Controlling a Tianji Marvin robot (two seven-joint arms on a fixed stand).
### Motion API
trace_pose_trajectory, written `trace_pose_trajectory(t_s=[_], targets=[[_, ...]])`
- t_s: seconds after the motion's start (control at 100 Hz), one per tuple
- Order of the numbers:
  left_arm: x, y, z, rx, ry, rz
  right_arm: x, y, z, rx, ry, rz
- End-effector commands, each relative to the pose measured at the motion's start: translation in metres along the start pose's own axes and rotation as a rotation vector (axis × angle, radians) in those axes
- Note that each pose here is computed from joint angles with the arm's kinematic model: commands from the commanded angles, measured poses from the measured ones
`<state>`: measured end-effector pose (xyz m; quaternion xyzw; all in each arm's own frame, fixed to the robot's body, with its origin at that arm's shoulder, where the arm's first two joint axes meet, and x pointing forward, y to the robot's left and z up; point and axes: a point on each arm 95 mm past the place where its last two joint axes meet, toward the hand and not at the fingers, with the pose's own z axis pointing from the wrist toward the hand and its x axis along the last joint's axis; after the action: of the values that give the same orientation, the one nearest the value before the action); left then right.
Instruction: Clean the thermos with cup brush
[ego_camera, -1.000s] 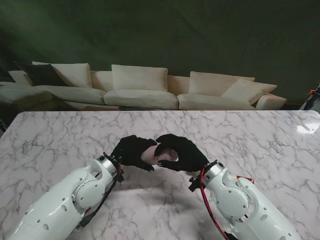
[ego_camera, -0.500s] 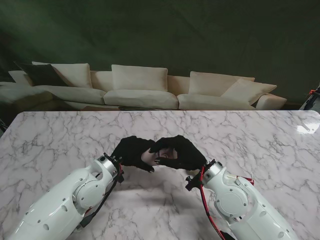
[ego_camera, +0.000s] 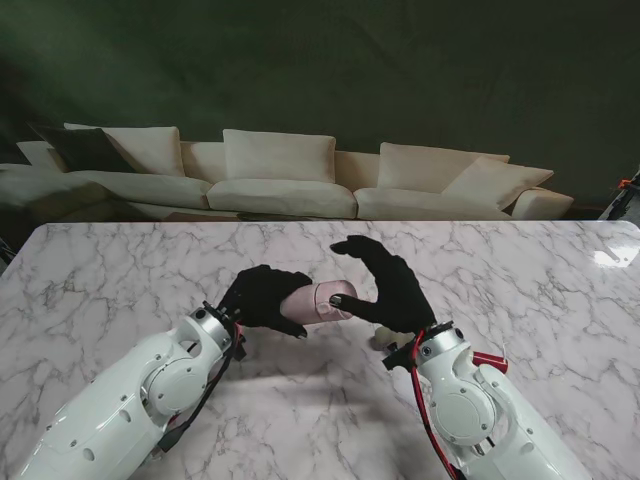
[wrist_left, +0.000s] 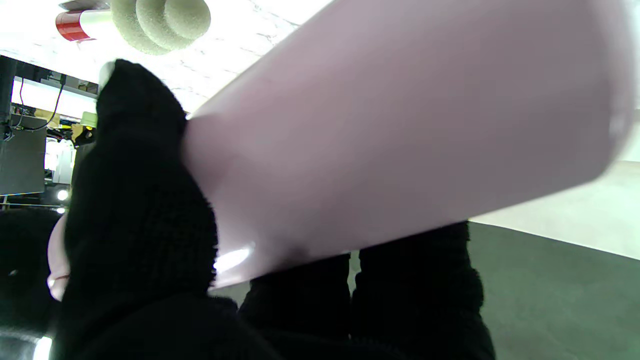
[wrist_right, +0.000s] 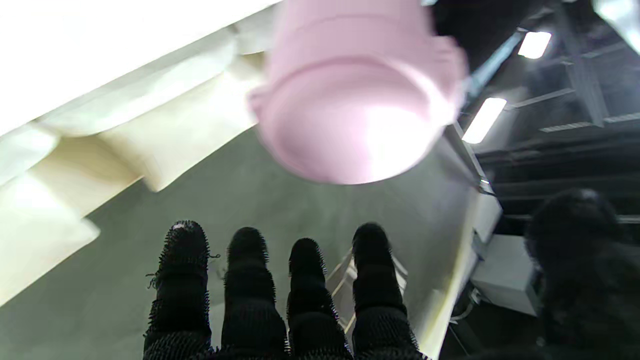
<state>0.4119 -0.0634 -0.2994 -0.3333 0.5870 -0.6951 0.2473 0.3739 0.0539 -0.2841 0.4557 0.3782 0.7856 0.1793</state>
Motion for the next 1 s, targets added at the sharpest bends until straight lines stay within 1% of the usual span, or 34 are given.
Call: trace_pose_trajectory(t_s=[0.0,0.05,0.09,0.18,0.26,0.42,0.49,0.54,0.62,0.84,0.99], targets=[[0.004,-0.005,0.002,0.007,0.016,0.003,-0.006,0.0,-0.01,0.029,-0.033,0.035],[0.005,-0.005,0.002,0.01,0.019,0.006,-0.006,-0.001,-0.014,0.077,-0.082,0.027],[0.005,-0.005,0.002,0.011,0.021,0.007,-0.006,-0.002,-0.015,0.101,-0.115,0.011],[0.005,-0.005,0.003,0.011,0.024,0.009,-0.007,-0.004,-0.018,0.164,-0.152,-0.079],[0.005,-0.005,0.004,0.009,0.025,0.009,-0.005,-0.007,-0.017,0.205,-0.172,-0.107],[0.005,-0.005,0.004,0.009,0.027,0.006,-0.002,-0.015,-0.009,0.224,-0.169,-0.13],[0.005,-0.004,0.005,0.009,0.029,0.005,-0.001,-0.017,-0.006,0.224,-0.162,-0.118],[0.005,-0.004,0.005,0.008,0.028,0.004,-0.001,-0.019,-0.005,0.222,-0.15,-0.102],[0.005,-0.004,0.005,0.005,0.026,0.004,0.0,-0.021,-0.003,0.205,-0.104,-0.067],[0.005,-0.004,0.007,0.001,0.025,0.004,-0.001,-0.021,-0.001,0.202,0.012,-0.057],[0.005,-0.005,0.009,-0.003,0.026,0.003,-0.003,-0.02,-0.001,0.216,0.085,-0.065]])
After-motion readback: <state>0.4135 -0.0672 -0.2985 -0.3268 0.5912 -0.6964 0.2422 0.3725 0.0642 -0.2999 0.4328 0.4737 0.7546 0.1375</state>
